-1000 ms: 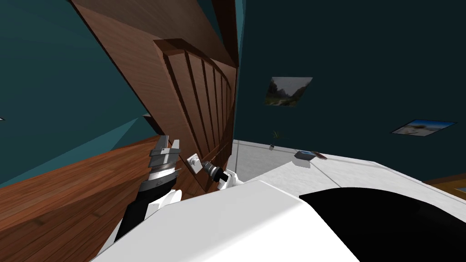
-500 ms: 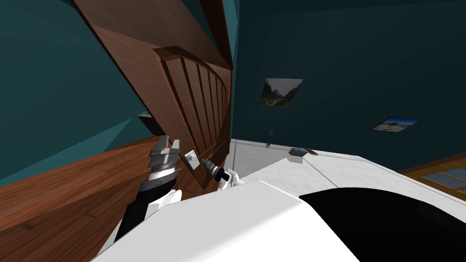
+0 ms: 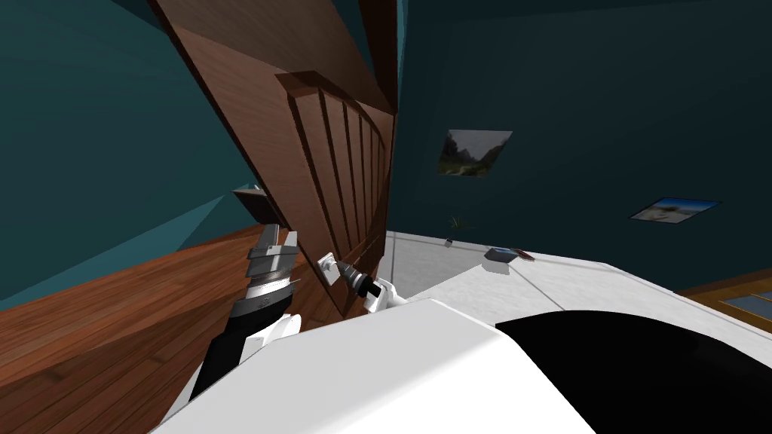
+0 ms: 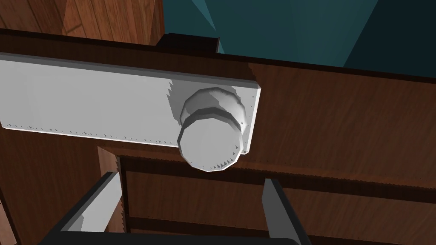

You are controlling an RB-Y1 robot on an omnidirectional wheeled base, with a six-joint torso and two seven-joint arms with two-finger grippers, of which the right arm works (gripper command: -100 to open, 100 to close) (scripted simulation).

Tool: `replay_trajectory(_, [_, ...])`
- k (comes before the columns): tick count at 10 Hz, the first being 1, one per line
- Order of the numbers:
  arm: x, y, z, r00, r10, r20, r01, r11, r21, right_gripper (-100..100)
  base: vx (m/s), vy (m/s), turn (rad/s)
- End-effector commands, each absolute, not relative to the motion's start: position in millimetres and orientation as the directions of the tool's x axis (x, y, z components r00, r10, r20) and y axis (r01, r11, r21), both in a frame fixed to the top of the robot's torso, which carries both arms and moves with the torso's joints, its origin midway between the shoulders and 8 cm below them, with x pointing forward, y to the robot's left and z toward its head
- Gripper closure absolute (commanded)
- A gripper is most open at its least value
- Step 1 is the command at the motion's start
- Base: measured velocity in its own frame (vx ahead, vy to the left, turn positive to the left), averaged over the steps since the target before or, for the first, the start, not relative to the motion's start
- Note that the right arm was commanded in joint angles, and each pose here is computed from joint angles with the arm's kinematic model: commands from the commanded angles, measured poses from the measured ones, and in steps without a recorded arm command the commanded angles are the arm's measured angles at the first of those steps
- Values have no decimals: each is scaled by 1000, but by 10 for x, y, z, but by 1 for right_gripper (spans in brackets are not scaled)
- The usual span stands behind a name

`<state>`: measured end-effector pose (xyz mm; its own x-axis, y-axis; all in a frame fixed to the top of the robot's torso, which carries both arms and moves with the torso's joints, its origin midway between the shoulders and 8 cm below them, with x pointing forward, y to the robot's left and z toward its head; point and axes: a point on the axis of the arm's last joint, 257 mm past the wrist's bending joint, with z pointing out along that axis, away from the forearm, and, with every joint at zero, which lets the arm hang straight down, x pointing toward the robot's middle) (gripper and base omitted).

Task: Push the door open

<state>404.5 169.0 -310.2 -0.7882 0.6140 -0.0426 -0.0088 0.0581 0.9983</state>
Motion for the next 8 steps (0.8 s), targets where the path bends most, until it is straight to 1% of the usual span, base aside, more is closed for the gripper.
replay_trajectory(1, [4062, 1755, -3051, -787, 616, -36, -8, 49, 999, -100, 116, 153, 21])
replay_trajectory(2, [4057, 1840, -2984, -788, 615, -26, -7, 33, 999, -100, 111, 151, 19])
replay_trajectory(3, [4051, 1796, -3012, -788, 615, -31, -8, 41, 999, -100, 44, 63, -2])
replay_trajectory(4, [4051, 1796, -3012, -788, 615, -31, -8, 41, 999, 100, -8, -9, -2])
replay_trajectory(8, [4051, 1796, -3012, -788, 615, -31, -8, 41, 999, 100, -9, -15, 0])
